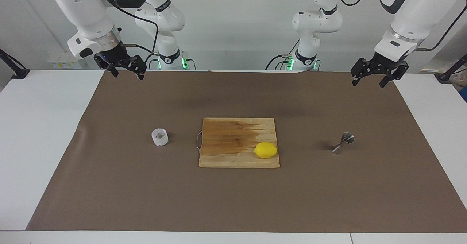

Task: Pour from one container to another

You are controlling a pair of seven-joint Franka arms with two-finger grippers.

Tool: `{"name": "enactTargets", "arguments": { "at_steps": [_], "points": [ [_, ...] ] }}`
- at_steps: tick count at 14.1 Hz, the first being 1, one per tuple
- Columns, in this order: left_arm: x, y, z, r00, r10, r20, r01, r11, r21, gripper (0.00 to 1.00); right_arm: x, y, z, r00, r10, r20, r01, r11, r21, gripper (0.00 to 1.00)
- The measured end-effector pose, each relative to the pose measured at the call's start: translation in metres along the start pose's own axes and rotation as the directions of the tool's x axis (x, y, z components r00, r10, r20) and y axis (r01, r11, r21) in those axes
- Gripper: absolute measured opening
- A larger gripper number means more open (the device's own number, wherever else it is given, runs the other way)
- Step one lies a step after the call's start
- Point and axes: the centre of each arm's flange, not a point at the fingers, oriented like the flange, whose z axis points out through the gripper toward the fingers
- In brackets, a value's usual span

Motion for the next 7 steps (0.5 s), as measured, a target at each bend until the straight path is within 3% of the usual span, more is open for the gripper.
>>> {"name": "enactTargets", "arguments": {
  "at_steps": [7],
  "points": [
    [-0.0005,0.0013,-0.0008,1.0,0.001,-0.001,-0.001,1.0,0.0,1.0,0.0,0.0,0.0,1.0,0.0,0.0,0.0,1.0,0.0,1.0]
  ]
}}
